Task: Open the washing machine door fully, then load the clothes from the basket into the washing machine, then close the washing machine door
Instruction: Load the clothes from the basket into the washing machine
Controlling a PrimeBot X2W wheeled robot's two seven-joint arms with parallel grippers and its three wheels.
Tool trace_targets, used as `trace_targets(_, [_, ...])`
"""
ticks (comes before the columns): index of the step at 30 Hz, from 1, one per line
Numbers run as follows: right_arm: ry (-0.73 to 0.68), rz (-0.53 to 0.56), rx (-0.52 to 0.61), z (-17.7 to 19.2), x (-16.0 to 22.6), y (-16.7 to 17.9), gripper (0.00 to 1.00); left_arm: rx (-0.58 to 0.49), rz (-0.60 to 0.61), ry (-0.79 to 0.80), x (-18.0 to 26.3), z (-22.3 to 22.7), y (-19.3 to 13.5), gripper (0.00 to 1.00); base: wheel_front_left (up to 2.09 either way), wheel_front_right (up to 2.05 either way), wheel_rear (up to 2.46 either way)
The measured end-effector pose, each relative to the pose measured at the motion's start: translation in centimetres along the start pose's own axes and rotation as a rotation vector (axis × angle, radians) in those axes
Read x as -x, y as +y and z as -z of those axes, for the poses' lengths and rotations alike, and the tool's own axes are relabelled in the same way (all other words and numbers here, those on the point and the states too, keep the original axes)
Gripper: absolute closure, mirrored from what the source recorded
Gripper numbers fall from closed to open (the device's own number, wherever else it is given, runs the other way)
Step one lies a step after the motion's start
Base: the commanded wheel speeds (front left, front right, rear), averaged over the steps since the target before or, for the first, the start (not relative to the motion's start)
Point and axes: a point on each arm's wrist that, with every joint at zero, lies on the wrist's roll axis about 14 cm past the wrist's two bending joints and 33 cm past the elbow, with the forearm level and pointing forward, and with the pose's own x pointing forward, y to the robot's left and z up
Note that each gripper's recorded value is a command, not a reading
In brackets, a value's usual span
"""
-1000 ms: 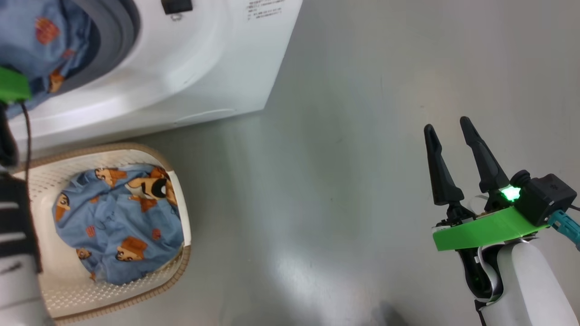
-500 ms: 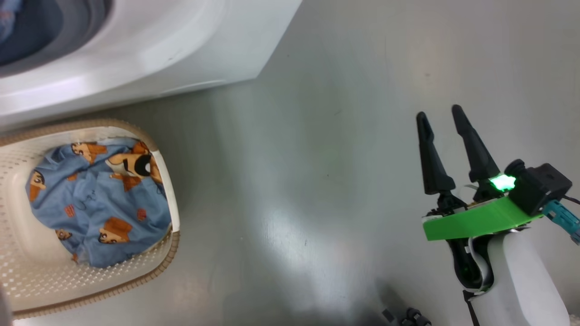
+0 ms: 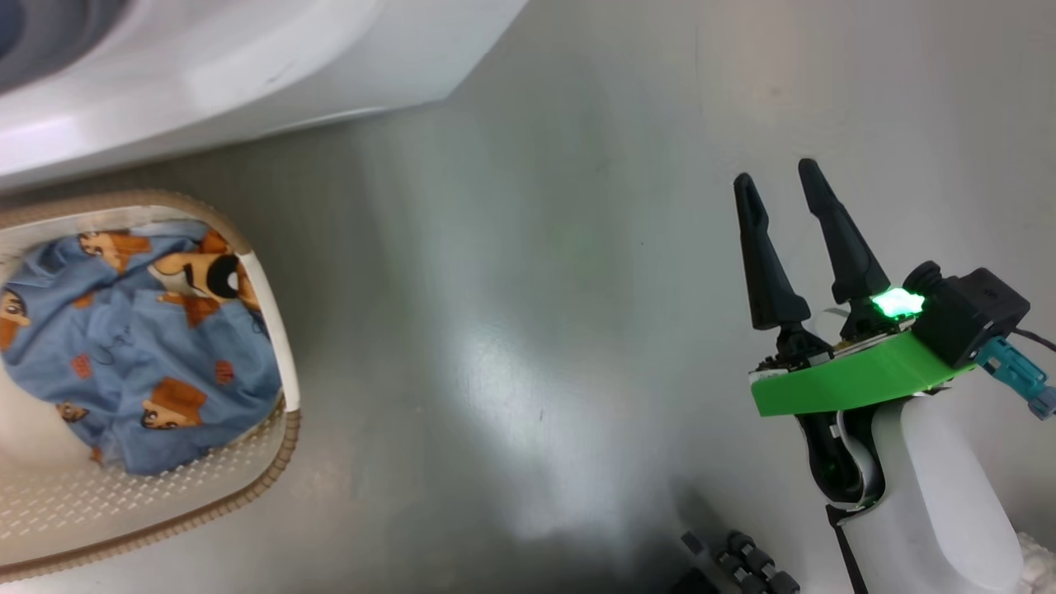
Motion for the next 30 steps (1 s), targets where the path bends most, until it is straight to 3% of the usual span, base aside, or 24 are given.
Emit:
trace_targets(7, [0.026,0.028,-0.026,1.2,0.0,-0.9,0.0,-0.127,0.023,-0.318,-0.4,-4.7,-0.1,1.0,0.0,0.0,0.0])
trace_targets(10, [0.029,0.033,-0.032,1.3,0.1,-1.1,0.0,-0.144,0.036,-0.373,-0.3,-5.2,-0.6,1.0,0.0,0.0,0.0])
trace_targets(27, [0.005,0.005,-0.048,0.4,-0.3,0.1,0.0,-0.078,-0.013,-0.137,0.2,-1.5,1.3,1.0,0.0,0.0,0.0])
trace_targets(28, [0.003,0.002,-0.048,0.3,-0.3,0.2,0.0,-0.072,-0.015,-0.137,0.3,-1.6,1.4,0.91,0.0,0.0,0.0])
trace_targets(29, [0.0,-0.001,-0.048,0.2,-0.3,0.4,0.0,-0.063,-0.018,-0.137,0.5,-1.7,1.4,0.42,0.0,0.0,0.0])
trace_targets(30, [-0.003,-0.005,-0.046,0.1,-0.3,0.5,0.0,-0.053,-0.019,-0.134,0.6,-1.7,1.4,0.0,0.0,0.0,0.0])
